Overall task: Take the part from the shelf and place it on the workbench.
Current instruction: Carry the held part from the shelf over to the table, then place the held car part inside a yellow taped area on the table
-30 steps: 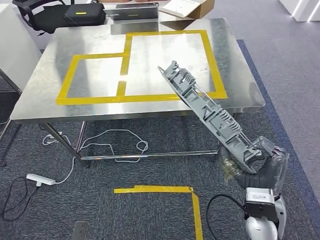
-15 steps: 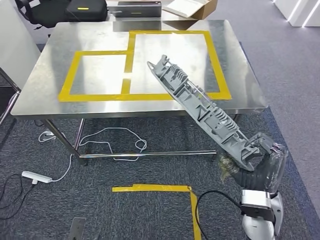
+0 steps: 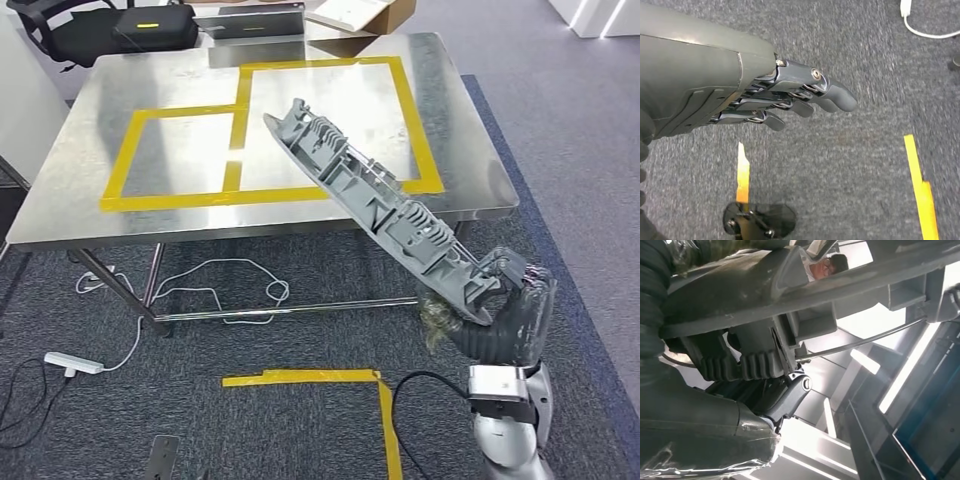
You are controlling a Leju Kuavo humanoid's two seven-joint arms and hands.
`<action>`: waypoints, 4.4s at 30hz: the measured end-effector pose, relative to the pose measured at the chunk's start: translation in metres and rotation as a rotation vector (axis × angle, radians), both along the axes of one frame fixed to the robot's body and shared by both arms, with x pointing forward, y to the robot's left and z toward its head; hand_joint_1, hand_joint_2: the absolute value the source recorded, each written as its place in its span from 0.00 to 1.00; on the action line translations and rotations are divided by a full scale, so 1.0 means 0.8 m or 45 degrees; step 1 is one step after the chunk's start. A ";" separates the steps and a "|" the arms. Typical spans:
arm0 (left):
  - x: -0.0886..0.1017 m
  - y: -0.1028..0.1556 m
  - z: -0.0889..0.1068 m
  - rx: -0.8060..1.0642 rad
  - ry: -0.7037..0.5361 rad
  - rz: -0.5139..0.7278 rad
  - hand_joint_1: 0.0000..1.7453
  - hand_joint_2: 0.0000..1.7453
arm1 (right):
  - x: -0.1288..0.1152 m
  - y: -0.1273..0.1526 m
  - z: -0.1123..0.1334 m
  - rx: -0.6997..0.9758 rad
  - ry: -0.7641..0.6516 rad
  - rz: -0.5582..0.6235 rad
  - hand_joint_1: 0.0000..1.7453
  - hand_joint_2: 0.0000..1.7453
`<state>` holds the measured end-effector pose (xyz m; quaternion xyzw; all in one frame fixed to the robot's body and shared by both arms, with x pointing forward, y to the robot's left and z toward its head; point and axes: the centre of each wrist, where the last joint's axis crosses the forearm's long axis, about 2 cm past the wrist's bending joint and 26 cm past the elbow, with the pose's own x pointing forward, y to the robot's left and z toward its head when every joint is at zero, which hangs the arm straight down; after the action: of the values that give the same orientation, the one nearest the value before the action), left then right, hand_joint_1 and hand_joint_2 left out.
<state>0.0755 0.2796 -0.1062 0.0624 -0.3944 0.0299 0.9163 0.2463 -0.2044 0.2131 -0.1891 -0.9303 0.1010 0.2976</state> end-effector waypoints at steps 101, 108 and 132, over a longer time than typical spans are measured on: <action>-0.006 -0.006 -0.001 0.000 0.002 -0.045 0.00 1.00 | 0.002 0.011 -0.009 -0.172 -0.059 -0.397 1.00 1.00; -0.003 -0.006 0.000 0.000 0.002 -0.038 0.00 1.00 | 0.003 0.008 -0.008 -0.162 -0.062 -0.424 1.00 1.00; -0.002 -0.005 0.000 0.031 0.033 -0.038 0.00 1.00 | 0.005 0.000 -0.009 -0.154 -0.051 -0.485 1.00 1.00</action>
<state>0.0740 0.2756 -0.1063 0.0678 -0.3838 0.0106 0.9209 0.2505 -0.2041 0.2057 -0.3813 -0.8756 0.0947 0.2810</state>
